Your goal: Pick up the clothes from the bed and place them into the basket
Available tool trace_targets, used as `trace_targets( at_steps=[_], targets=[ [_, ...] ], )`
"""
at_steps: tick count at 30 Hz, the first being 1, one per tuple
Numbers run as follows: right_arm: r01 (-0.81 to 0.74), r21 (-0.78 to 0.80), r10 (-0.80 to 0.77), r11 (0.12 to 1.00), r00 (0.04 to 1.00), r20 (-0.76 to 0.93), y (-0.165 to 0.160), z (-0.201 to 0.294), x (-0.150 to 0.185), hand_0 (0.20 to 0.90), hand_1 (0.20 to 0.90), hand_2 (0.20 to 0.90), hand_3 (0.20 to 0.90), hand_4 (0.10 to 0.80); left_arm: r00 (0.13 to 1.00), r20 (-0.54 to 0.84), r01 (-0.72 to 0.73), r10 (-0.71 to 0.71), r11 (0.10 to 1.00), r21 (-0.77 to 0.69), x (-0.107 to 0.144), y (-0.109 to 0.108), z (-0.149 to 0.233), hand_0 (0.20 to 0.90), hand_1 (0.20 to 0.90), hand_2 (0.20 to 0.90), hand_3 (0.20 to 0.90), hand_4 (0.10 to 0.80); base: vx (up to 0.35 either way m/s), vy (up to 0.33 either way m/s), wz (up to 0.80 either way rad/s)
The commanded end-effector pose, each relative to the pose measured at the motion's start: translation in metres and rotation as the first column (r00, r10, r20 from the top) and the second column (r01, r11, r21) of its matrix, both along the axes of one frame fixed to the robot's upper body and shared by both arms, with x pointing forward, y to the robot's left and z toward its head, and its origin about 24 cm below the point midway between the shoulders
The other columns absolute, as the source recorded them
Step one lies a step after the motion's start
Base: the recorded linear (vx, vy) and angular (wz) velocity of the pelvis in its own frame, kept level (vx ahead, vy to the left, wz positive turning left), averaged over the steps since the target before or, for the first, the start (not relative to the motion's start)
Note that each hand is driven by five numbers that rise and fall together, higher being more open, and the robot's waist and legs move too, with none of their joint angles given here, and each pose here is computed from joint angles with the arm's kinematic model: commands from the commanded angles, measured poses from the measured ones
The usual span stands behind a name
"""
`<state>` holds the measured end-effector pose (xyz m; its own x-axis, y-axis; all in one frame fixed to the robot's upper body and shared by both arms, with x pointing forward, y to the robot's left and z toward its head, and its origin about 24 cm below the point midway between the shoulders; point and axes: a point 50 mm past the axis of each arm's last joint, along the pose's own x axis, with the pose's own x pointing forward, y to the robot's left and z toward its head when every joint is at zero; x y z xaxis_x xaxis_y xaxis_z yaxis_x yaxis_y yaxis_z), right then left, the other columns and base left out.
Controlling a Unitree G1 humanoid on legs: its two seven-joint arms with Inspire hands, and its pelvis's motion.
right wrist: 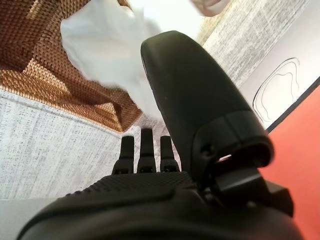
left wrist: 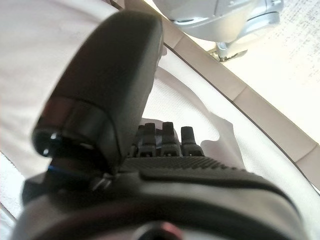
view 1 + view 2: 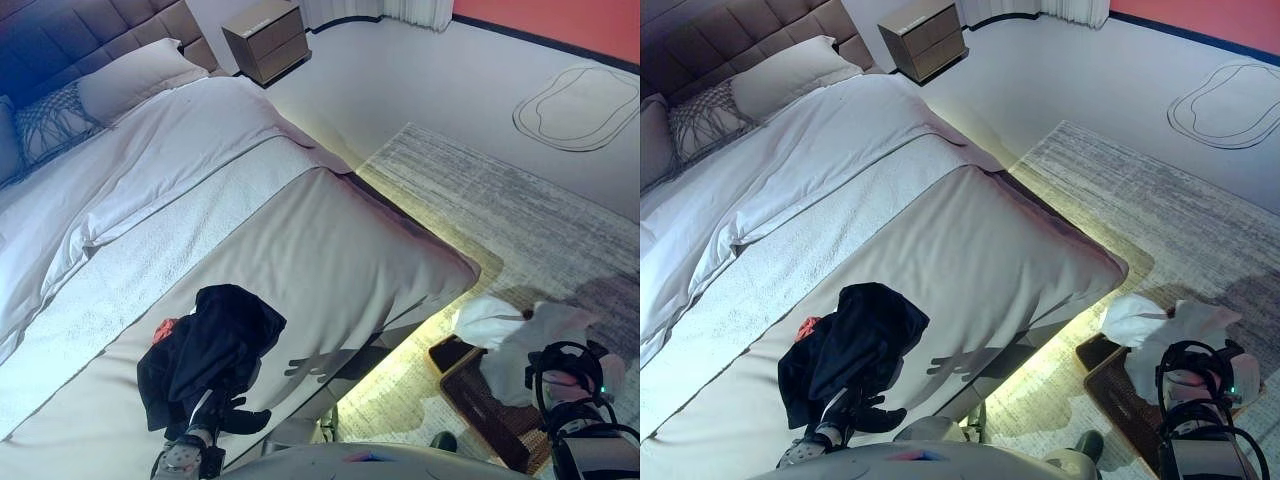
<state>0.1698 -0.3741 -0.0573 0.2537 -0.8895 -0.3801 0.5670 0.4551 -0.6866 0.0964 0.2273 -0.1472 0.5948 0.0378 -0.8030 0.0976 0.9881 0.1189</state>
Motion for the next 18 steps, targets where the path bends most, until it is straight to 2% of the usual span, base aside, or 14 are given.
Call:
trace_targets(
  at_steps=[1,9,14,18],
  targets=[
    [0.026,-0.137,-0.018,0.99,0.998,0.059,-0.031,0.036,0.013,0.9,0.9,0.9,0.9,0.8,0.997,0.062,0.048,-0.048,0.999,0.004,0.017,0.003,0.007,0.9,0.9,0.9,0.9,0.8,0.0,0.0,0.0],
    [-0.048,-0.087,0.047,0.995,0.999,-0.016,-0.018,0.015,0.003,0.9,0.9,0.9,0.9,0.8,0.997,0.07,0.036,-0.037,0.999,0.02,0.021,0.007,0.008,0.9,0.9,0.9,0.9,0.8,-0.01,-0.024,0.0],
    [-0.232,-0.036,0.228,0.972,0.97,-0.089,0.013,-0.008,0.007,0.9,0.9,0.9,0.9,0.8,0.997,0.071,0.013,-0.016,0.999,0.034,0.021,0.009,0.009,0.9,0.9,0.9,0.9,0.8,-0.029,-0.07,0.05],
    [-0.41,0.011,0.409,0.912,0.906,-0.104,0.045,-0.019,0.025,0.9,0.9,0.9,0.9,0.8,0.997,0.069,-0.028,0.025,0.999,0.043,0.018,0.01,0.007,0.9,0.9,0.9,0.9,0.8,-0.029,-0.055,0.17]
  ],
)
